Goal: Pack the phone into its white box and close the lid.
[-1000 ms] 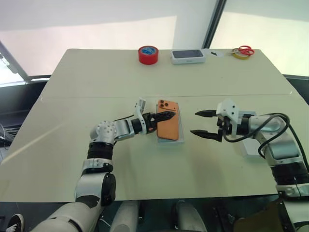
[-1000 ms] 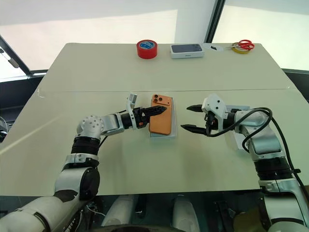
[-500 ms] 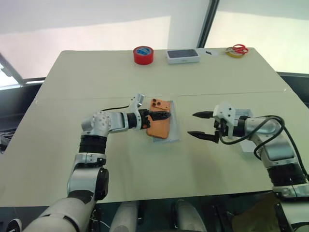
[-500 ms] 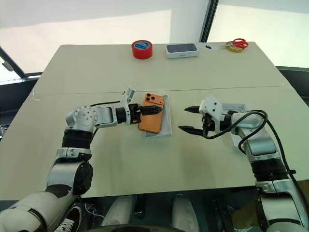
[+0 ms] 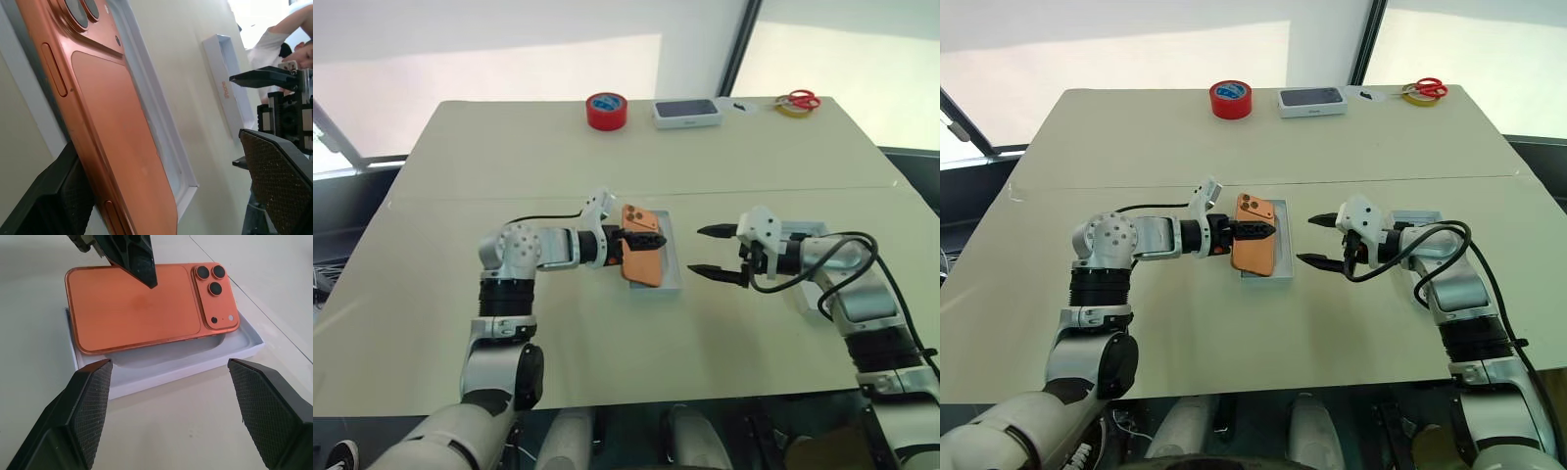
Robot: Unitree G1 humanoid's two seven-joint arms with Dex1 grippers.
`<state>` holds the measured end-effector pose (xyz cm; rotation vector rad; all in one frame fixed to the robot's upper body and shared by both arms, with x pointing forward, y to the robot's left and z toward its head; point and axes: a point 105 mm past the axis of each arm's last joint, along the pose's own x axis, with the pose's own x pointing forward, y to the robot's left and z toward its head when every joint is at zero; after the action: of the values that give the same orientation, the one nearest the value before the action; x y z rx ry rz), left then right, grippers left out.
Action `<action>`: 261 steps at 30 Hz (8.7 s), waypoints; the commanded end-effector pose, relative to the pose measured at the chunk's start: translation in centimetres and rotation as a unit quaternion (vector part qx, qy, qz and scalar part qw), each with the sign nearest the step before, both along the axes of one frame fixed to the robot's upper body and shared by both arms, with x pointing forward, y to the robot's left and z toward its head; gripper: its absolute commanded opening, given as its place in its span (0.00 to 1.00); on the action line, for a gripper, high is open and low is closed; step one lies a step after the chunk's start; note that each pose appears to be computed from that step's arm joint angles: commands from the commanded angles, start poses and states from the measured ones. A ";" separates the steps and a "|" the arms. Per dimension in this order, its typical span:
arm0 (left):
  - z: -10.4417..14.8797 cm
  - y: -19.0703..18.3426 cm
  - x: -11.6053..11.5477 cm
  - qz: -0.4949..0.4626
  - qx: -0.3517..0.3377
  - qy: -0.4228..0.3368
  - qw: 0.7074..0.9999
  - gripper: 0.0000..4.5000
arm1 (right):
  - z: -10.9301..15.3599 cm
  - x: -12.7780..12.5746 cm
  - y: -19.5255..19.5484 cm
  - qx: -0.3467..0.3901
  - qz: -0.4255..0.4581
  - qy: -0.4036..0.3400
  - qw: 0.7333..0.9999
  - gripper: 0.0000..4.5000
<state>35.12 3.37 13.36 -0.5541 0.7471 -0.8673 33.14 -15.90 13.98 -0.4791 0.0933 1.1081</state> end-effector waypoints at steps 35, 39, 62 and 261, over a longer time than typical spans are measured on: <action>0.8 7.8 1.5 0.065 0.152 -0.182 0.969 0.80 | 1.2 1.8 -0.4 0.003 -0.037 -0.049 0.998 0.68; -0.6 8.4 2.4 0.058 0.209 -0.232 0.948 0.34 | -0.2 2.9 -1.5 -0.056 -0.070 -0.064 0.994 0.22; -1.8 -11.6 -0.8 -0.232 0.056 -0.243 0.940 0.01 | -3.0 -0.9 -7.6 -0.166 -0.091 -0.022 0.982 0.00; -4.1 -11.7 -3.0 -0.286 0.034 -0.438 0.852 0.00 | 0.0 -1.7 -11.8 0.005 -0.354 -0.029 0.935 0.01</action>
<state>32.48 -8.63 9.34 0.1730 0.0484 -1.4527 31.43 -27.63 12.32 -0.3893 0.2524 0.3990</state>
